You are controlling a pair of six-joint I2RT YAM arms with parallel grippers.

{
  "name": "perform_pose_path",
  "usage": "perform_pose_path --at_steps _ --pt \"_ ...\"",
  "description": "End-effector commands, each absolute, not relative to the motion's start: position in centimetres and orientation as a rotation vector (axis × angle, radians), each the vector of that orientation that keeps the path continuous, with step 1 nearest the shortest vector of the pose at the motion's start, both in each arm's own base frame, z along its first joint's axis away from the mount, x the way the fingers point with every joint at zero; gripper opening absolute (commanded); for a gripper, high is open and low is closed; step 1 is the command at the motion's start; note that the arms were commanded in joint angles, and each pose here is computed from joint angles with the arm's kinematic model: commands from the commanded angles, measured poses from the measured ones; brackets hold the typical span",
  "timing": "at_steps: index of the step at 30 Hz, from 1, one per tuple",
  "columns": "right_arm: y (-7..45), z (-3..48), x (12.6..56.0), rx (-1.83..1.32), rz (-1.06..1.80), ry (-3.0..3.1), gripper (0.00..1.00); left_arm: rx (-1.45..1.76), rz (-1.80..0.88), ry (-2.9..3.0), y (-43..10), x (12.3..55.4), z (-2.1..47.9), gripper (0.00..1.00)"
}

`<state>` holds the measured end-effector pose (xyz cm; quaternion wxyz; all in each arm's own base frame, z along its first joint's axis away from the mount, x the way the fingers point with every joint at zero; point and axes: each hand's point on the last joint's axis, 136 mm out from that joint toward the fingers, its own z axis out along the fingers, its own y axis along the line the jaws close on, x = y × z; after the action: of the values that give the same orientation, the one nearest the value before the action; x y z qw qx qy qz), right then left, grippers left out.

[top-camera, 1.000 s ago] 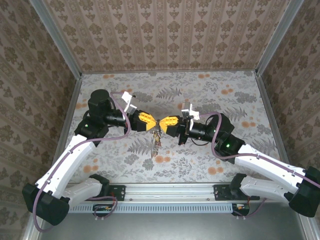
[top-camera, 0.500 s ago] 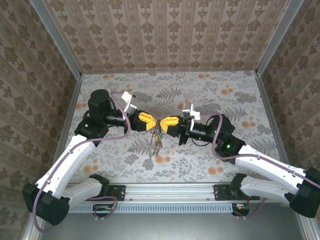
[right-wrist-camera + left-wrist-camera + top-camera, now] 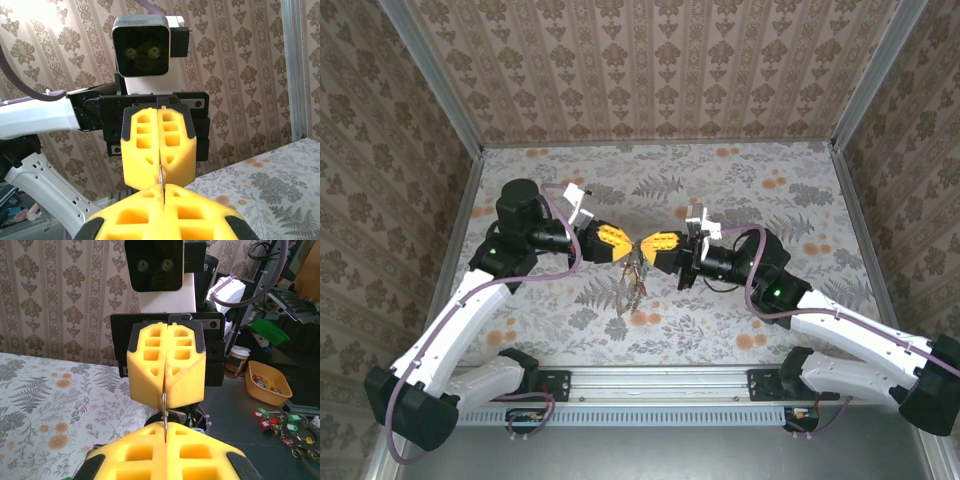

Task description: Put the keys on the keyring

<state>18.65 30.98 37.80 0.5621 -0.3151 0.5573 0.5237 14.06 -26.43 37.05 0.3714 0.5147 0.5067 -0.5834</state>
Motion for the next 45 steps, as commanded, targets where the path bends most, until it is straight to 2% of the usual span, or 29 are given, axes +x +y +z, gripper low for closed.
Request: perform_pose_path --at_steps 1,37,45 --pt "31.0 38.8 18.4 -0.736 1.265 1.267 0.00 1.347 -1.473 1.220 -26.1 13.4 38.3 0.00" --pt "30.8 38.6 17.9 -0.714 1.300 1.275 0.00 1.373 -1.482 1.189 -26.1 12.9 38.2 0.00" --pt "30.3 39.3 16.6 -0.688 1.320 1.243 0.00 1.442 -1.531 1.117 -25.3 12.3 38.8 0.00"
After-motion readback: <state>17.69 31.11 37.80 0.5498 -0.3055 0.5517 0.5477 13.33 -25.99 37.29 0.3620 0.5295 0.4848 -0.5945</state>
